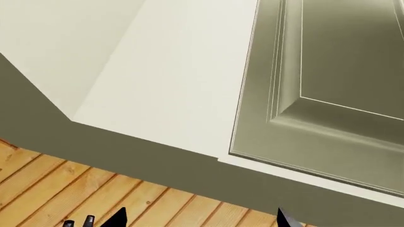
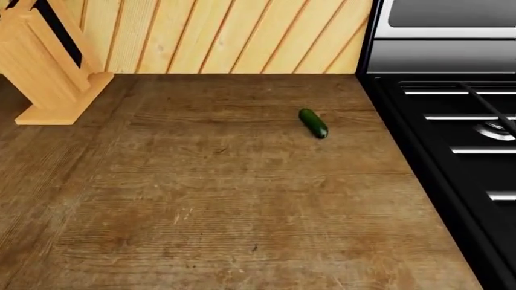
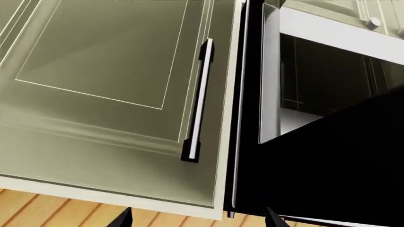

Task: Close the microwave door

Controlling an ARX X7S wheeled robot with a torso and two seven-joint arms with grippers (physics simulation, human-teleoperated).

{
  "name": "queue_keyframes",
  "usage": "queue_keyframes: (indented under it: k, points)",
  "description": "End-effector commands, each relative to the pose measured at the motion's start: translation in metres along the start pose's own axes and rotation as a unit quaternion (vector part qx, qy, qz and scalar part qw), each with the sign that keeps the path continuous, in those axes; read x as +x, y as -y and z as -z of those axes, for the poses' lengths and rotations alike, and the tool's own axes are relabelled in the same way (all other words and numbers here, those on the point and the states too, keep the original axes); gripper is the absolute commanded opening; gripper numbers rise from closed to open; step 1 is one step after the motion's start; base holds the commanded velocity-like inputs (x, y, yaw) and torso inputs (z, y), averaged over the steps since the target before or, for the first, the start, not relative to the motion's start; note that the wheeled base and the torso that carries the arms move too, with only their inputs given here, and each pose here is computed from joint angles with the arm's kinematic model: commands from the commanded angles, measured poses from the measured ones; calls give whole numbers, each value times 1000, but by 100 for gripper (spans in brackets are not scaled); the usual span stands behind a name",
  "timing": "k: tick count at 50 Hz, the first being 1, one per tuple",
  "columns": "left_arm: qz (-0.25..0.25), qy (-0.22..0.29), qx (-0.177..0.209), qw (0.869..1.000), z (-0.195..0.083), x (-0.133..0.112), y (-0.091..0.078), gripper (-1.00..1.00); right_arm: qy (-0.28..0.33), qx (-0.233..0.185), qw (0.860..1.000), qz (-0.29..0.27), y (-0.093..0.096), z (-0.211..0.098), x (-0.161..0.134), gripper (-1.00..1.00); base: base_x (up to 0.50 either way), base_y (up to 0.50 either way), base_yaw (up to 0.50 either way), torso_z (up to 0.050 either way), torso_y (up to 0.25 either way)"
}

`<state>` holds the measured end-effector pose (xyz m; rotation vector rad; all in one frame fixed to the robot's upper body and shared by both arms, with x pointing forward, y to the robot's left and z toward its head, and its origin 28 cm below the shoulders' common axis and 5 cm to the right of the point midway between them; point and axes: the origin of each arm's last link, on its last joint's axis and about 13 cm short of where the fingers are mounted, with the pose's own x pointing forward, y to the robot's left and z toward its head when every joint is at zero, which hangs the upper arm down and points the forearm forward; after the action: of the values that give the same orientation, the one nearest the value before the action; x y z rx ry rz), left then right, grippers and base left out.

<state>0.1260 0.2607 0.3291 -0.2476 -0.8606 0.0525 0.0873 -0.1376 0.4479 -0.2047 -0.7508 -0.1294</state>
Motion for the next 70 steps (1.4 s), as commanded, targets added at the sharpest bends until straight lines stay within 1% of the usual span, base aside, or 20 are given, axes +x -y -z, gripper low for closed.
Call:
queue_keyframes:
  k: [1,18,25,33,43,50,65,70]
  points:
    - [0,0,0,1000,0,0,0,100,-1,-5,1000,-2,0,1,0,100,0,0,0,0,0]
    - [-1,2,0,1000,-1,0,0,100,0,-4,1000,-2,0,0,0,100,0,-2,0,0,0]
    - [-1,2,-1,1000,-1,0,0,100,-2,-3,1000,-5,-1,0,0,100,1,-460,0,0,0]
    - [0,1,0,1000,0,-1,0,100,1,-13,1000,-4,-1,1,0,100,0,-2,0,0,0]
    - [1,0,0,1000,0,-1,0,100,-1,-12,1000,-3,-3,2,0,100,0,0,0,0,0]
    - [1,0,0,1000,0,-1,0,100,-6,-6,1000,-12,-10,5,-2,100,0,0,0,0,0]
    - [0,1,2,1000,0,-1,1,100,-21,13,998,-52,-33,17,-4,100,0,0,0,0,0]
    - [0,2,2,1000,0,-1,1,100,-22,17,998,-59,-38,17,1,100,0,0,0,0,0]
